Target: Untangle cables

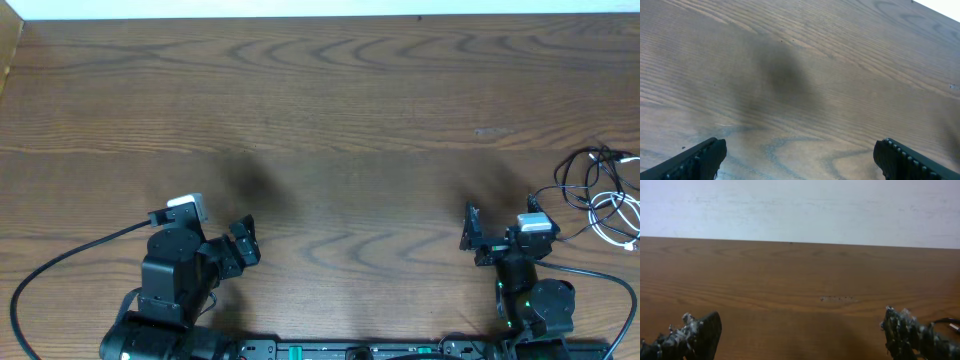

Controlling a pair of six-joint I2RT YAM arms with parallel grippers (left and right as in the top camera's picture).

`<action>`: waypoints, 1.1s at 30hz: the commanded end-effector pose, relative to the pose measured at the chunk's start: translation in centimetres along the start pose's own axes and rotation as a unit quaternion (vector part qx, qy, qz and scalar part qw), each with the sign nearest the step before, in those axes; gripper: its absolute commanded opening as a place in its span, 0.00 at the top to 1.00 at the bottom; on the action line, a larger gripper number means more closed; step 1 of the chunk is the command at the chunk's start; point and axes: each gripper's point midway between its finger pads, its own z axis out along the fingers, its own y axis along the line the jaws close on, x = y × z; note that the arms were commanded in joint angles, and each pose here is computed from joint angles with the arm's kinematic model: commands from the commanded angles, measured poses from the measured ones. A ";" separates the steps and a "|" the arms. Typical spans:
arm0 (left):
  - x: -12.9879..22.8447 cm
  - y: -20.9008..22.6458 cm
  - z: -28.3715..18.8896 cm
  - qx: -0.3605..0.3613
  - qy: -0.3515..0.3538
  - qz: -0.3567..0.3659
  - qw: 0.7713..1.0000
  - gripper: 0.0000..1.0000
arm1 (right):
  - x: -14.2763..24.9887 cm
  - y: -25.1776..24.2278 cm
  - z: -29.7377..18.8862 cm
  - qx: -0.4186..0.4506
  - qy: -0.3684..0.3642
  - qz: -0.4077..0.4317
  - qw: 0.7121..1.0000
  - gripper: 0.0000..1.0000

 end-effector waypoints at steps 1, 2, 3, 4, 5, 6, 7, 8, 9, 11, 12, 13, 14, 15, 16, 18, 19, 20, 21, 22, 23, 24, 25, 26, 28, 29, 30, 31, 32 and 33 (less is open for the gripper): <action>-0.1 0.3 0.0 -0.007 -0.004 -0.001 1.000 0.02 | 0.0 0.2 0.0 -0.006 0.000 0.001 1.000 0.01; -0.1 0.3 0.0 -0.007 -0.004 -0.001 1.000 0.02 | 0.0 0.2 0.0 -0.006 0.000 0.001 1.000 0.01; -0.1 0.3 0.0 -0.007 -0.004 -0.001 1.000 0.02 | 0.0 0.2 0.0 -0.006 0.000 0.001 1.000 0.01; -0.1 0.3 0.0 -0.007 -0.004 -0.001 1.000 0.02 | 0.0 0.2 0.0 -0.006 0.000 0.001 1.000 0.01; -0.1 0.3 0.0 -0.007 -0.004 -0.001 1.000 0.02 | 0.0 0.2 0.0 -0.006 0.000 0.001 1.000 0.01; -0.1 0.3 0.0 -0.007 -0.004 -0.001 1.000 0.02 | 0.0 0.2 0.0 -0.006 0.000 0.001 1.000 0.01; -0.1 0.3 0.0 -0.007 -0.004 -0.001 1.000 0.02 | 0.0 0.2 0.0 -0.006 0.000 0.001 1.000 0.01; -0.1 0.3 0.0 -0.007 -0.004 -0.001 1.000 0.02 | 0.0 0.2 0.0 -0.006 0.000 0.001 1.000 0.01; -0.1 0.3 0.0 -0.007 -0.004 -0.001 1.000 0.02 | 0.0 0.2 0.0 -0.006 0.000 0.001 1.000 0.01; -0.1 0.3 0.0 -0.007 -0.004 -0.001 1.000 0.02 | 0.0 0.2 0.0 -0.006 0.000 0.001 1.000 0.01; -0.1 0.3 0.0 -0.007 -0.004 -0.001 1.000 0.02 | 0.0 0.2 0.0 -0.006 0.000 0.001 1.000 0.01; -0.1 0.3 0.0 -0.007 -0.004 -0.001 1.000 0.02 | 0.0 0.2 0.0 -0.006 0.000 0.001 1.000 0.01; -0.1 0.3 0.0 -0.007 -0.004 -0.001 1.000 0.02 | 0.0 0.2 0.0 -0.006 0.000 0.001 1.000 0.01; -0.1 0.3 0.0 -0.007 -0.004 -0.001 1.000 0.02 | 0.0 0.2 0.0 -0.006 0.000 0.001 1.000 0.01; -0.1 0.3 0.0 -0.007 -0.004 -0.001 1.000 0.02 | 0.0 0.2 0.0 -0.006 0.000 0.001 1.000 0.01; -0.1 0.3 0.0 -0.007 -0.004 -0.001 1.000 0.01 | 0.0 0.2 0.0 -0.006 0.000 0.001 1.000 0.01; -0.1 0.3 0.0 -0.007 -0.004 -0.001 1.000 0.02 | 0.0 0.2 0.0 -0.006 0.000 0.001 1.000 0.01; -0.1 0.3 0.0 -0.007 -0.004 -0.001 1.000 0.02 | 0.0 0.2 0.0 -0.006 0.000 0.001 1.000 0.01; -0.1 0.3 0.0 -0.007 -0.004 -0.001 1.000 0.02 | 0.0 0.2 0.0 -0.006 0.000 0.001 1.000 0.01; -0.1 0.3 0.0 -0.007 -0.004 -0.001 1.000 0.02 | 0.0 0.2 0.0 -0.006 0.000 0.001 1.000 0.01; -0.1 0.3 0.0 -0.007 -0.004 -0.001 1.000 0.02 | 0.0 0.2 0.0 -0.006 0.000 0.001 1.000 0.01; -0.1 0.3 0.0 -0.007 -0.004 -0.001 1.000 0.02 | 0.0 0.2 0.0 -0.006 0.000 0.001 1.000 0.01; -0.1 0.3 0.0 -0.007 -0.004 -0.001 1.000 0.02 | 0.0 0.2 0.0 -0.006 0.000 0.001 1.000 0.01; -0.1 0.3 0.0 -0.007 -0.004 -0.001 1.000 0.02 | 0.0 0.2 0.0 -0.006 0.000 0.001 1.000 0.01; -0.1 0.3 -0.1 -0.006 -0.006 -0.001 1.000 0.02 | 0.0 0.2 0.0 -0.006 0.000 0.001 1.000 0.01; -0.1 0.3 -0.1 -0.006 -0.006 -0.001 1.000 0.02 | 0.0 0.2 0.0 -0.006 0.000 0.001 1.000 0.01; -0.1 0.3 -0.1 -0.005 -0.007 -0.001 1.000 0.02 | 0.0 0.2 0.0 -0.006 0.000 0.001 1.000 0.01; -0.1 0.3 -0.2 -0.005 -0.008 -0.001 1.000 0.02 | 0.0 0.2 0.0 -0.006 0.000 0.001 1.000 0.01; -0.1 0.3 -0.3 -0.005 -0.009 -0.001 1.000 0.02 | 0.0 0.2 0.0 -0.006 0.000 0.001 1.000 0.01; 0.1 0.4 -0.3 -0.006 -0.006 -0.001 1.000 0.02 | 0.0 0.2 0.0 -0.006 0.000 0.001 1.000 0.01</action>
